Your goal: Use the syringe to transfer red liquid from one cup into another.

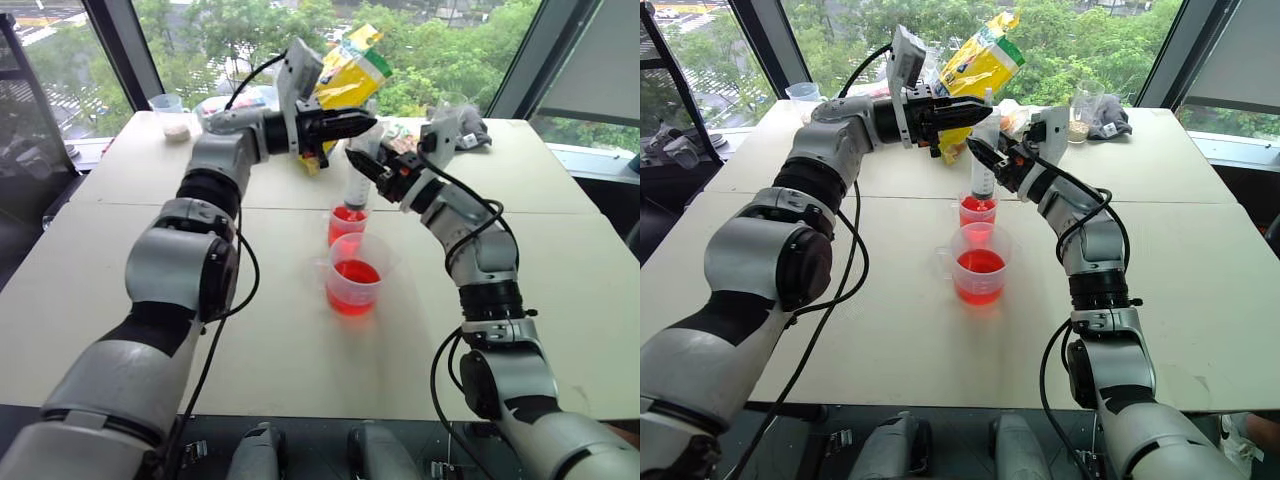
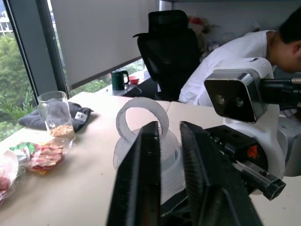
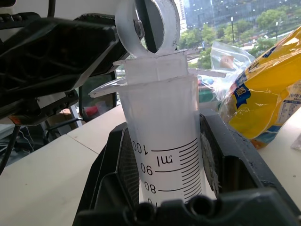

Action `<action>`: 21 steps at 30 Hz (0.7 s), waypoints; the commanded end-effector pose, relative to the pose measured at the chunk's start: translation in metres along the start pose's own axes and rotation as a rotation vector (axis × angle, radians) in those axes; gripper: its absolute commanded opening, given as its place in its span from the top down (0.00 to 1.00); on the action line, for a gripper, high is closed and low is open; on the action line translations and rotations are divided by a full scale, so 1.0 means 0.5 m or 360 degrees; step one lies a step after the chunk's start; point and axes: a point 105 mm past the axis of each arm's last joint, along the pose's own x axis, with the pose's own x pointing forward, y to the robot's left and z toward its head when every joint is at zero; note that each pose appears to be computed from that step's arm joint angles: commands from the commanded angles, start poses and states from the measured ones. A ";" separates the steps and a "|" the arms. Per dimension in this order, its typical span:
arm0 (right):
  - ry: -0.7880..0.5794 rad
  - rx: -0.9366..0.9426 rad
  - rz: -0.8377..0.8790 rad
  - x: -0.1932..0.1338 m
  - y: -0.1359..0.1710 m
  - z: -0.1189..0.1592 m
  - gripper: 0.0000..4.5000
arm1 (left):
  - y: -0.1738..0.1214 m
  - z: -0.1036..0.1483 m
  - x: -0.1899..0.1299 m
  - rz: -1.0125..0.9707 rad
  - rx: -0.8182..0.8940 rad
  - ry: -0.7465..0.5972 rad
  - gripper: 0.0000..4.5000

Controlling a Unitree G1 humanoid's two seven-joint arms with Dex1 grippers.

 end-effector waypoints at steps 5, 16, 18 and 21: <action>-0.0178 -0.0080 0.0093 0.015 0.027 0.053 0.68 | 0.029 0.025 -0.046 0.0124 0.0017 -0.0044 0.03; -0.0161 -0.0080 0.0077 0.007 0.020 0.046 0.68 | 0.046 0.008 -0.153 0.0164 0.0047 0.0008 0.03; -0.0185 -0.0073 0.0071 0.005 0.019 0.059 0.68 | 0.041 -0.006 -0.157 0.0155 0.0029 0.0009 0.03; -0.0165 -0.0126 0.0012 0.005 0.010 0.094 0.68 | 0.032 -0.028 -0.158 0.0142 -0.0023 0.0002 0.03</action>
